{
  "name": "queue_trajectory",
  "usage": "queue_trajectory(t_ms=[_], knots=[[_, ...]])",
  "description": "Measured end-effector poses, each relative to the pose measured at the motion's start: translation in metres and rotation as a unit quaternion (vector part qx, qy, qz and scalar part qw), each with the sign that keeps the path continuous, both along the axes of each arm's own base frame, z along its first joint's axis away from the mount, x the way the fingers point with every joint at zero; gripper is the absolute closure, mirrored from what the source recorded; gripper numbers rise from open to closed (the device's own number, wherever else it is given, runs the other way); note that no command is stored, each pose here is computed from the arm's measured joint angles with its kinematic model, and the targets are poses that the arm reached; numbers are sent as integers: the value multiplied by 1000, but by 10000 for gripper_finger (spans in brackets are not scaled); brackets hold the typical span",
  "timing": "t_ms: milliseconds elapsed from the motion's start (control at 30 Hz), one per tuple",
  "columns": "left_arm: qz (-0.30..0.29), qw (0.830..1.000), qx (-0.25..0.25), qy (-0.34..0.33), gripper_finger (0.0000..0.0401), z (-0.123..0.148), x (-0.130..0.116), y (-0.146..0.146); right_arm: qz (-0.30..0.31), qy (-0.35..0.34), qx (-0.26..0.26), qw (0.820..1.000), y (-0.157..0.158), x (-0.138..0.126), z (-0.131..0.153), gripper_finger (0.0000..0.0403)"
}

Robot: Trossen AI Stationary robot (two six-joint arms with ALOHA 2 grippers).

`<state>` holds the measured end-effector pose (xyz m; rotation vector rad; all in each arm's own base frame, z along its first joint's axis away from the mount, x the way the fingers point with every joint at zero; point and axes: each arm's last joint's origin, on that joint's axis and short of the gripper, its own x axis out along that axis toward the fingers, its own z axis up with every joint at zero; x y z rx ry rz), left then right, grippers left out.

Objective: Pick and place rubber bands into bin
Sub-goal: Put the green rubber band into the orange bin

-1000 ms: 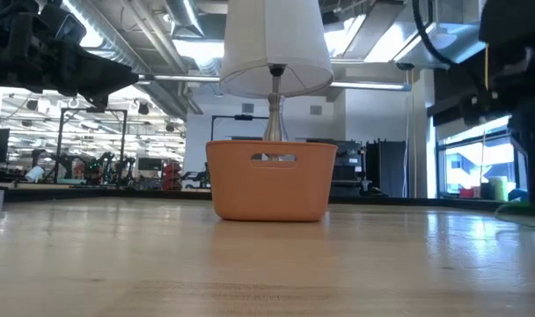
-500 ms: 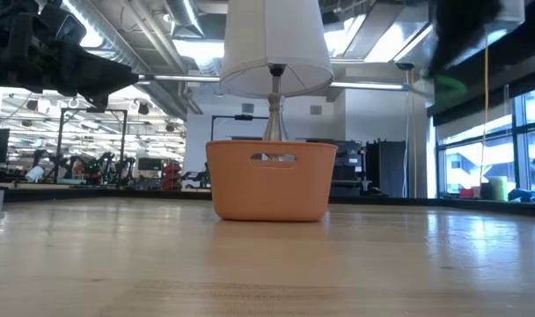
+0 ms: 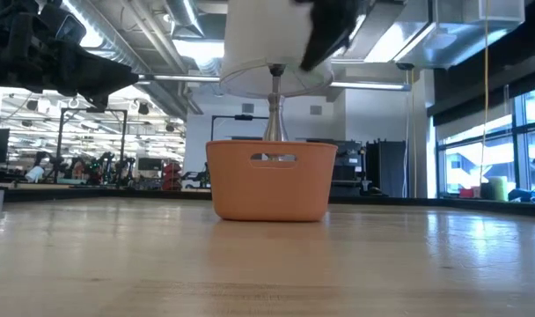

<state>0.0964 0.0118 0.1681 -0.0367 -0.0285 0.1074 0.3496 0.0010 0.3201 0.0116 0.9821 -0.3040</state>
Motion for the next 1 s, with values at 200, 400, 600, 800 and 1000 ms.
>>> queue_trajectory(t_ms=[200,400,600,800,1000], knots=[[0,1000,0,0,287,0,0,0,41,51,56,996,-23,52,-58,403],[0,1000,0,0,287,0,0,0,39,126,80,988,-37,74,-126,403],[0,1000,0,0,287,0,0,0,47,148,105,982,-39,86,-165,403],[0,1000,0,0,287,0,0,0,46,146,107,983,-39,87,-167,379],[0,1000,0,0,287,0,0,0,45,134,106,984,-39,82,-150,331]])
